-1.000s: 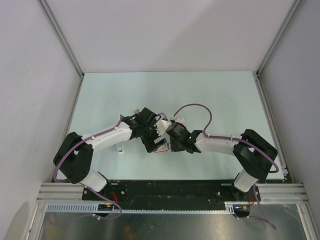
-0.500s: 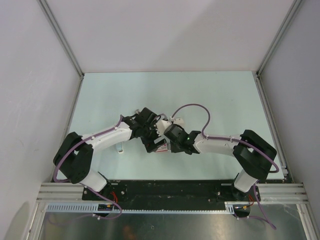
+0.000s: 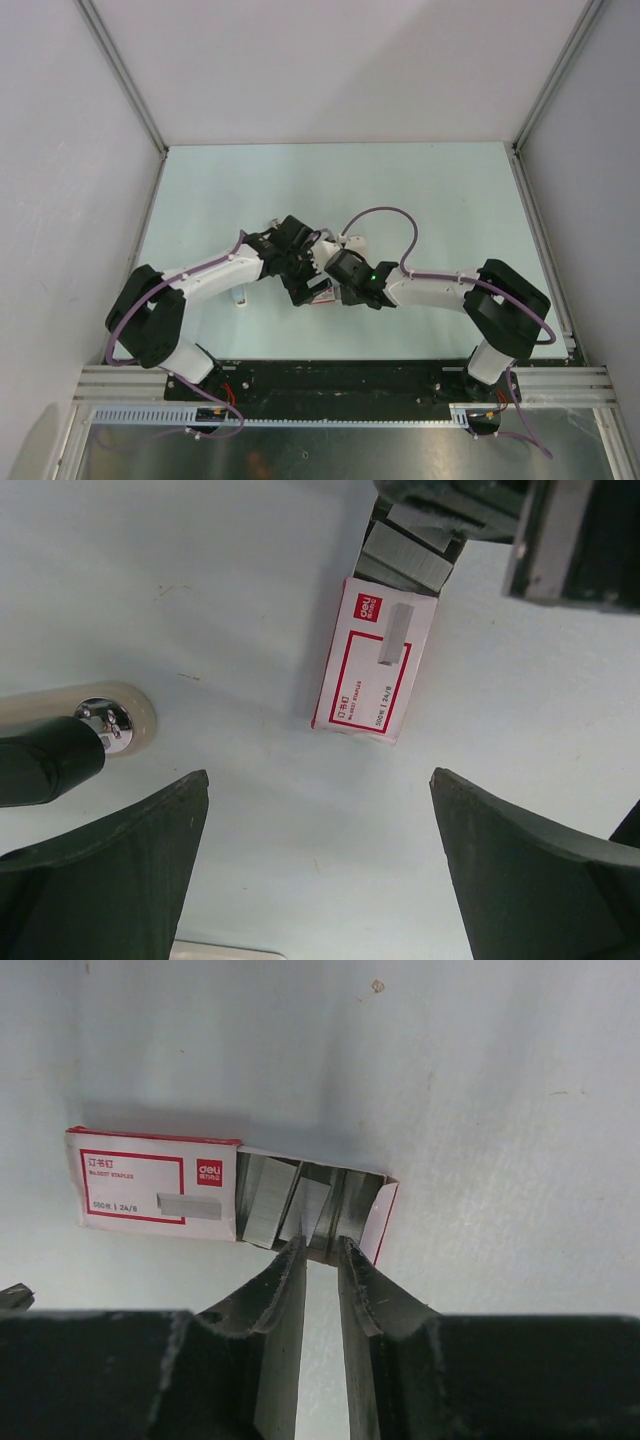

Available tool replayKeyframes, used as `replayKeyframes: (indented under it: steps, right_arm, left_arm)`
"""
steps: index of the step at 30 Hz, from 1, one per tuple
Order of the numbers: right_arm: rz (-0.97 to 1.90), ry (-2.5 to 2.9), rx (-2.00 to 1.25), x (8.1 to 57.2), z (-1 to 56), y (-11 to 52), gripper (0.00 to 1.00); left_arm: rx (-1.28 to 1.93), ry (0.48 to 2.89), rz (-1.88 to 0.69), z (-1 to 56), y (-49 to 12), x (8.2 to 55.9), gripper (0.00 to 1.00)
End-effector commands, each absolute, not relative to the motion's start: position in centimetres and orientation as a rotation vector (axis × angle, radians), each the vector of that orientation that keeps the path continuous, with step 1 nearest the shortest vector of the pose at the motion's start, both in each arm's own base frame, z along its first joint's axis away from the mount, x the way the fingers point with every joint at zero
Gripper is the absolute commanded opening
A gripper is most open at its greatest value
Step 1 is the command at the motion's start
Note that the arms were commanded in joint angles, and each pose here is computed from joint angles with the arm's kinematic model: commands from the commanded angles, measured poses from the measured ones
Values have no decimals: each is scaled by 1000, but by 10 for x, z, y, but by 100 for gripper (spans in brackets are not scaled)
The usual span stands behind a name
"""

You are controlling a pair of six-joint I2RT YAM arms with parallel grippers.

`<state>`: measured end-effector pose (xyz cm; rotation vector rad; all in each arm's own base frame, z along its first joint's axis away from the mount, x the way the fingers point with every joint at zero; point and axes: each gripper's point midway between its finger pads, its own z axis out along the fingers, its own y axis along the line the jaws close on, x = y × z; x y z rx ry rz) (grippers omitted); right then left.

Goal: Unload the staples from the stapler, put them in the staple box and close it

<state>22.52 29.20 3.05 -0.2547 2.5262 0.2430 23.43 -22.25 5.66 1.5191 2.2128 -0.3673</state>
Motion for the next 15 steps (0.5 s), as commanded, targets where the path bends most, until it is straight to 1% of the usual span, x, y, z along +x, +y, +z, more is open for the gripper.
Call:
replayKeyframes:
  steps: [1,9,15]
  right_arm:
    - [379,2412,-242,239,70,323,24]
    - [404,2418,-258,239,65,331,24]
    - [383,2451,-259,238,52,330,19]
  left_arm:
    - [1502,2142,-411,75,-230,237,97]
    - [1492,2146,-411,75,-227,238,97]
    - [1491,2145,-409,76,-226,239,97]
